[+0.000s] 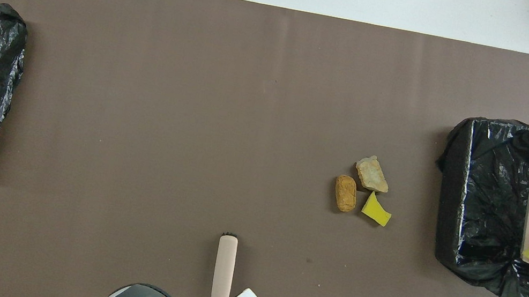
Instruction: Sweep and dump trash in bin
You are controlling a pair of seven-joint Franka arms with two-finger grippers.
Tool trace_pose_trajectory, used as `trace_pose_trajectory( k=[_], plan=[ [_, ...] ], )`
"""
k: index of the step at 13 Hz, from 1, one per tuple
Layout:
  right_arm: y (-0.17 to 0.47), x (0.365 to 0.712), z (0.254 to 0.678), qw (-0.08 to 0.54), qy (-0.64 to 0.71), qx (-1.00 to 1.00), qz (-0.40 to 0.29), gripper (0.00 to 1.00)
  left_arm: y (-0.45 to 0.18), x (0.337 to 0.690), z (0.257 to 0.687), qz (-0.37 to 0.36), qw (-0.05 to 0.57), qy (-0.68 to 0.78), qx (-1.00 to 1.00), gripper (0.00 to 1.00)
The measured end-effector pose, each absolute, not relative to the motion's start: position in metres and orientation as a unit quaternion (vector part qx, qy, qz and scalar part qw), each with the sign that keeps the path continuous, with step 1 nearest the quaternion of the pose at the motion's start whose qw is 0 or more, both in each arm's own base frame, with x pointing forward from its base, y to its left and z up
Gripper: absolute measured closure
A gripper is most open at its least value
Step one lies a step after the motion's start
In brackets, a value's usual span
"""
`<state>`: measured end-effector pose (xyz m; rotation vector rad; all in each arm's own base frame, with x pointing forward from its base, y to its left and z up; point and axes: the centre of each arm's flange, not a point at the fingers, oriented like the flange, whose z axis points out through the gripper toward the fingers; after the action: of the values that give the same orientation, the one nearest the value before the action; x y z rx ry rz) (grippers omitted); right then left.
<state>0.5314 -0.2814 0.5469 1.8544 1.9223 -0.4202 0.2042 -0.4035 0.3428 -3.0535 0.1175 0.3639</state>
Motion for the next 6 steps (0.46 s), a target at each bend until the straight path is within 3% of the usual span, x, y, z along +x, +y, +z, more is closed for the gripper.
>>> trace_pose_trajectory(
  k=[1, 3, 4, 6],
  plan=[
    [-0.284, 0.534, 0.542, 0.219, 0.696, 0.665, -0.156, 0.69, -0.403, 0.205, 0.341, 0.119, 0.033, 0.038, -0.992, 0.72],
    [-0.288, 0.542, 0.528, 0.227, 0.703, 0.654, -0.162, 0.69, -0.403, 0.207, 0.341, 0.12, 0.033, 0.036, -0.992, 0.6],
    [-0.289, 0.545, 0.522, 0.228, 0.706, 0.649, -0.165, 0.69, -0.403, 0.209, 0.341, 0.119, 0.031, 0.038, -0.992, 0.6],
    [-0.29, 0.547, 0.516, 0.232, 0.712, 0.637, -0.185, 0.69, -0.402, 0.224, 0.349, 0.114, 0.017, 0.042, -0.993, 0.43]
  ],
)
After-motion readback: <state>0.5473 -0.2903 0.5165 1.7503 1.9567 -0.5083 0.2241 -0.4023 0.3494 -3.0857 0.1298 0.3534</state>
